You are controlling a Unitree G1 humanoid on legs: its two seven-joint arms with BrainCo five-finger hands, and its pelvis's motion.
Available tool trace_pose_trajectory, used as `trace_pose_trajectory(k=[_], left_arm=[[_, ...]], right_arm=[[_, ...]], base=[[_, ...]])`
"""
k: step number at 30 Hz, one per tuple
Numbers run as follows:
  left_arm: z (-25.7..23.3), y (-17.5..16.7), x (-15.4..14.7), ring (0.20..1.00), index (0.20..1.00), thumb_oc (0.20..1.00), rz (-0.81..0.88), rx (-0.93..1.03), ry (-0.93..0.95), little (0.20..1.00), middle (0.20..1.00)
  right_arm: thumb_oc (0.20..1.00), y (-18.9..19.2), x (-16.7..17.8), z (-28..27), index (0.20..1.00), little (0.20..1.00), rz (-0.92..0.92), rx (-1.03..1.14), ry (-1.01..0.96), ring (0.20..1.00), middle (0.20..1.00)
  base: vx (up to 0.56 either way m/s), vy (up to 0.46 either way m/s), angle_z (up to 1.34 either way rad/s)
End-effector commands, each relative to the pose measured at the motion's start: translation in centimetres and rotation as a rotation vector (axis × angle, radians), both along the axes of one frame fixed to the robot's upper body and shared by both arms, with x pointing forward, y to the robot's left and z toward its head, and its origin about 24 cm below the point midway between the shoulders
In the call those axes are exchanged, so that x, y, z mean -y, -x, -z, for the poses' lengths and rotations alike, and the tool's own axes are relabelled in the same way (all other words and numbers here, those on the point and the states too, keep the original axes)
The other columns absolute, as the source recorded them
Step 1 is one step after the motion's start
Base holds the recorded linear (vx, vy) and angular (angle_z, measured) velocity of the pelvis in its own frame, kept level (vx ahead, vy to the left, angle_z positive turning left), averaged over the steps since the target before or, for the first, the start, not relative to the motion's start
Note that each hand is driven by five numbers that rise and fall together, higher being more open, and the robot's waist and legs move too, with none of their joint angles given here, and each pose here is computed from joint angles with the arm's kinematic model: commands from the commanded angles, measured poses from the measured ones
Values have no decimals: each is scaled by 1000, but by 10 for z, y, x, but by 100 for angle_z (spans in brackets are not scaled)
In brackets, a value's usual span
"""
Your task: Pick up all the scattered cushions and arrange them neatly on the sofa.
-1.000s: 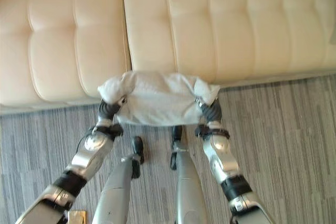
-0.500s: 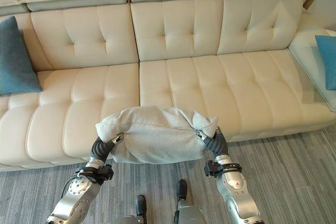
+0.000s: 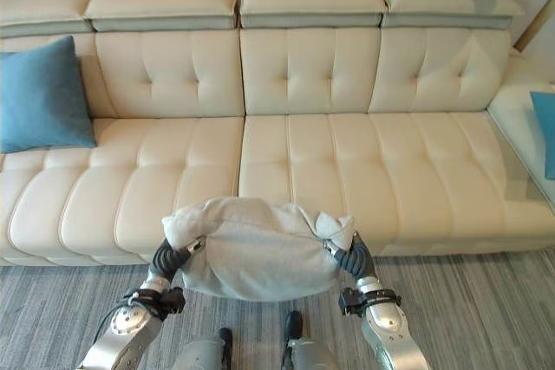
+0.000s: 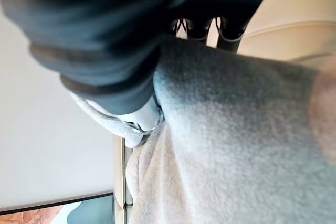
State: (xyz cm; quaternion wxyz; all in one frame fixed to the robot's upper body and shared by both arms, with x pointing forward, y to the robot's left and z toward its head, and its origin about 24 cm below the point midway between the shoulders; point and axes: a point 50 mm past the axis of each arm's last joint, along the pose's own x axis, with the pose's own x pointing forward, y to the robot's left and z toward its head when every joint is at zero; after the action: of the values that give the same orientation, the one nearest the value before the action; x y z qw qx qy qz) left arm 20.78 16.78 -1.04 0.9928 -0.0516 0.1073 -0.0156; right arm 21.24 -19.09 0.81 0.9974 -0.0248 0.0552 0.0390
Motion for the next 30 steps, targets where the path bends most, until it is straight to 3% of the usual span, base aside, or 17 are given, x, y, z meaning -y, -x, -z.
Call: trace_pose_trajectory(k=[1, 16, 30], left_arm=[[-46, -18, -1, 200, 200, 200, 21, 259, -2, 200, 200], [-43, -15, -8, 200, 200, 200, 28, 242, -58, 200, 200], [-50, -25, -10, 200, 200, 200, 5, 274, -58, 200, 200]], right_arm=[[200, -16, -9, -42, 200, 200, -55, 230, -11, 200, 200], [200, -19, -30, -39, 200, 200, -112, 222, -28, 200, 200], [200, -21, -29, -38, 200, 200, -83, 215, -67, 200, 200]], base=[[207, 11, 25], [427, 204, -10], [202, 89, 4]])
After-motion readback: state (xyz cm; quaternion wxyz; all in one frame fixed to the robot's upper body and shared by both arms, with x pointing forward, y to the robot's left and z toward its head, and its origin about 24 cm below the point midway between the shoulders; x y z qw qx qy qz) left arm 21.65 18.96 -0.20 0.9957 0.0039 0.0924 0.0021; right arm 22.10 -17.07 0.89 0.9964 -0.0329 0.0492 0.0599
